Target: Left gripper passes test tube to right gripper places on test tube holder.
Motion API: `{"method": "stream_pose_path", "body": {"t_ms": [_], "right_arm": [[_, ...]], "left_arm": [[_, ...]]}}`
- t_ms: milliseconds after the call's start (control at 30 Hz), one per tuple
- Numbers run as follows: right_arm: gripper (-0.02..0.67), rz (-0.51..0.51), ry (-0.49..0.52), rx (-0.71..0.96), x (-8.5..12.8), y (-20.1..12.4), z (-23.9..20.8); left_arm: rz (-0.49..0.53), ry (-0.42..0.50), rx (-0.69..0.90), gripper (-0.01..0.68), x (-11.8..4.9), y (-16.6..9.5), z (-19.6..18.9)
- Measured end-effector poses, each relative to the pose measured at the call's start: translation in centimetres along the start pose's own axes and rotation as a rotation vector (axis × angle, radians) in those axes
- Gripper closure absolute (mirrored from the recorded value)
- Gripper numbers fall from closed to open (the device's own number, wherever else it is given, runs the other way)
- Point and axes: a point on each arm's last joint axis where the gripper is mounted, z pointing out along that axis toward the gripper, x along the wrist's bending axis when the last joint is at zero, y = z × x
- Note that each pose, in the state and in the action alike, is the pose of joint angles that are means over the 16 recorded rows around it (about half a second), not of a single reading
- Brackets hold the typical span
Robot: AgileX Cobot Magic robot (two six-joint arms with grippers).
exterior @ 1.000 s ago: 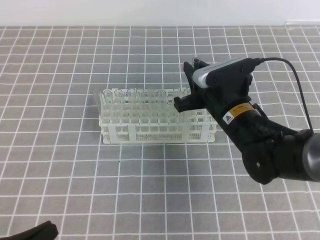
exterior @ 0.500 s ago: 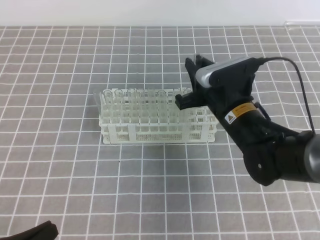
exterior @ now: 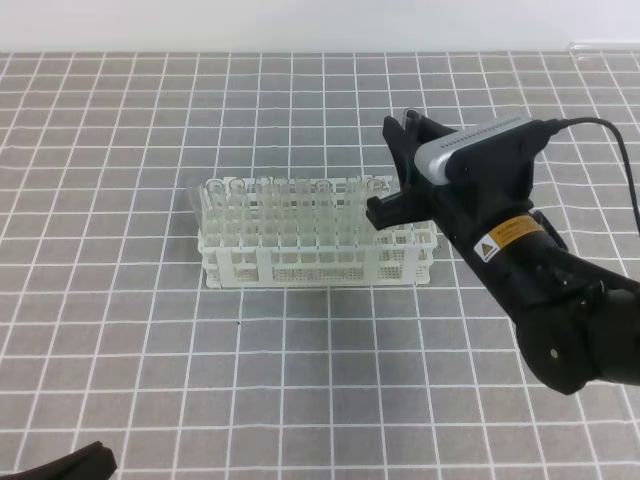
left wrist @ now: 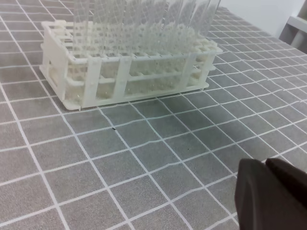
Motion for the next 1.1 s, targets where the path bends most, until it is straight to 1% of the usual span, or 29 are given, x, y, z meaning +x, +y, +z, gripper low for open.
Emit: {"method": "stream_pose_path", "body": {"t_ms": [567, 1100], "right_arm": [[0.549, 0.033, 0.034, 0.019, 0.2, -0.6, -0.6], [0.549, 0.016, 0.028, 0.026, 0.2, -1.8, -0.3]], "left_arm": [[-0.001, 0.000, 0.000, 0.673, 0.0, 0.0, 0.0], [-0.001, 0.000, -0.002, 0.673, 0.0, 0.1, 0.0]]}}
